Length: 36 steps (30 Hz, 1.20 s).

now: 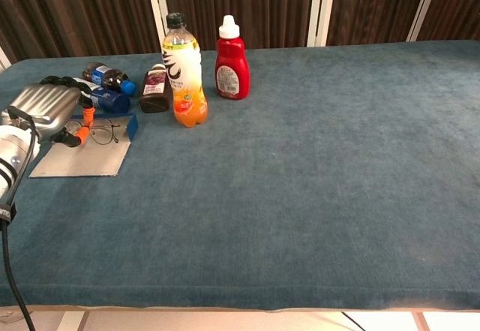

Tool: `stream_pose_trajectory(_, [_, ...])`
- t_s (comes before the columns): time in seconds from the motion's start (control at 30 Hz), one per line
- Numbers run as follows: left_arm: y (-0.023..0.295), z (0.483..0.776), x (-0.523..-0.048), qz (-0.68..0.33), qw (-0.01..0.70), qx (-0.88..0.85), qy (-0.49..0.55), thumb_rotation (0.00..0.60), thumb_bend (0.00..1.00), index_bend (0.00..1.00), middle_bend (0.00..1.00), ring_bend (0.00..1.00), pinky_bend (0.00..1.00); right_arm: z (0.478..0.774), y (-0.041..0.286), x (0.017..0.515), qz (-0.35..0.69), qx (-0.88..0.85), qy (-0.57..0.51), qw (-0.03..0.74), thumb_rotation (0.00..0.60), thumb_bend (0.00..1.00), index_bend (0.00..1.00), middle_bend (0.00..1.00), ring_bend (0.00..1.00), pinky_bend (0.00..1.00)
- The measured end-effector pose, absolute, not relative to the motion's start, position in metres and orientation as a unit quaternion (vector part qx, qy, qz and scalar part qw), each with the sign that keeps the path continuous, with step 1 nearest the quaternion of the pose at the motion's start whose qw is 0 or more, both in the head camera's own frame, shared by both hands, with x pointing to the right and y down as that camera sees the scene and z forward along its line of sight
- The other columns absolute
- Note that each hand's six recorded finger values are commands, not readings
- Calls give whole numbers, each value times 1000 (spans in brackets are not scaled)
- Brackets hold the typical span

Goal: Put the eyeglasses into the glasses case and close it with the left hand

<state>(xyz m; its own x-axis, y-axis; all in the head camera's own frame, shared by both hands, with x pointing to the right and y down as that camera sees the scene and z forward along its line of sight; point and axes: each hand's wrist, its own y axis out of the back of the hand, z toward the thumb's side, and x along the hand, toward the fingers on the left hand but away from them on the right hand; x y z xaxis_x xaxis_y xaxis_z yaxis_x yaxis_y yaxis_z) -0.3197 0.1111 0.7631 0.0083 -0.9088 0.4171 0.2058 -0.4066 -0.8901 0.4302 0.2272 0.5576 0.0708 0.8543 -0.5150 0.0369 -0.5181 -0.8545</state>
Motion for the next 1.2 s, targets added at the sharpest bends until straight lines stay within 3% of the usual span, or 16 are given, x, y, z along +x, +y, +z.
stream_pose_trajectory(0.3, [105,768,-331,-648,441,-534,316,600,443,614,145,67,74,556,228,430,583,-648,-345,347,600,150,0,0,0,0])
stream_pose_trajectory(0.47, [103,772,-335,-656,442,-528,309,600,424,492,136,68,74,554,229,430,581,-649,-346,347,600,150,0,0,0,0])
stream_pose_trajectory(0.7, [101,773,-338,-664,431,-517,326,600,410,440,139,75,78,554,228,430,581,-649,-347,347,600,150,0,0,0,0])
stream_pose_trajectory(1.2, [97,750,-335,-630,452,-503,382,600,378,351,141,84,88,553,230,429,578,-653,-345,347,600,150,0,0,0,0])
